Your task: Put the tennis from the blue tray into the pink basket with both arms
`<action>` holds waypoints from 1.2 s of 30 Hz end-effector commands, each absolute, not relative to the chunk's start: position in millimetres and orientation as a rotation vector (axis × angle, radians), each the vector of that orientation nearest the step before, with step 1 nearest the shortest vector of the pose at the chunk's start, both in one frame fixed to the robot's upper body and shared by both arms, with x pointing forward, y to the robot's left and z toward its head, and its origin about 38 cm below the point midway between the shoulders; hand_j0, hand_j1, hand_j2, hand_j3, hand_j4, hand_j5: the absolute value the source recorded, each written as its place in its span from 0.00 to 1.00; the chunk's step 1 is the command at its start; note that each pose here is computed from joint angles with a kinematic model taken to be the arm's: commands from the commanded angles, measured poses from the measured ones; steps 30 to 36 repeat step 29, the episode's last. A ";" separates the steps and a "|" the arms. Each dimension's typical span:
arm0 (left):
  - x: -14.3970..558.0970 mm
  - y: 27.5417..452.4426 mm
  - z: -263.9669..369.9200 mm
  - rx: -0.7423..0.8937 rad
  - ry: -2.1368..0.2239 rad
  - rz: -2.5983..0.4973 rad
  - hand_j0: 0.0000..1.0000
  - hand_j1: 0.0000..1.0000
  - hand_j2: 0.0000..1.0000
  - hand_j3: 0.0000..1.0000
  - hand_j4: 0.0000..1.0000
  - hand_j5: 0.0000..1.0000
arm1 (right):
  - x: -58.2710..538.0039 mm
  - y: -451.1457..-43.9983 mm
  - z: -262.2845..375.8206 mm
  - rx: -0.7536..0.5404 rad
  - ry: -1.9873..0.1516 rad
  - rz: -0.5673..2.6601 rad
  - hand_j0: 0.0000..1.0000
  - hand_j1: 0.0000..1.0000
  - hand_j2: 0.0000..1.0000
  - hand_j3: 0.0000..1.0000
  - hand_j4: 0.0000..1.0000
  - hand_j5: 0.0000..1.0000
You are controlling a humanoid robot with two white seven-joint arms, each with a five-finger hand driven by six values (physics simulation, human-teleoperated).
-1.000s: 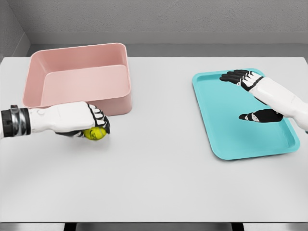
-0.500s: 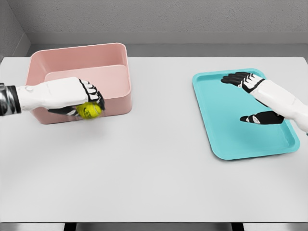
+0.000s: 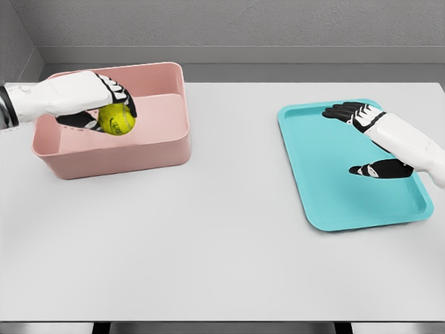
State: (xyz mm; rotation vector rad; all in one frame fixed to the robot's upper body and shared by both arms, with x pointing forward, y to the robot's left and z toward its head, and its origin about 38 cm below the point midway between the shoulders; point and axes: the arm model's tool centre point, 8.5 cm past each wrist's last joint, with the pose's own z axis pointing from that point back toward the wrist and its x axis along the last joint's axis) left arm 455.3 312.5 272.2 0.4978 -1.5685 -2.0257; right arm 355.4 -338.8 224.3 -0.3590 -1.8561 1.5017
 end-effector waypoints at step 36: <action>468.4 417.2 257.5 0.577 -1.383 -1.767 1.00 1.00 1.00 1.00 1.00 1.00 | 354.9 -340.8 225.1 -0.359 -1.859 1.490 1.00 1.00 1.00 1.00 1.00 1.00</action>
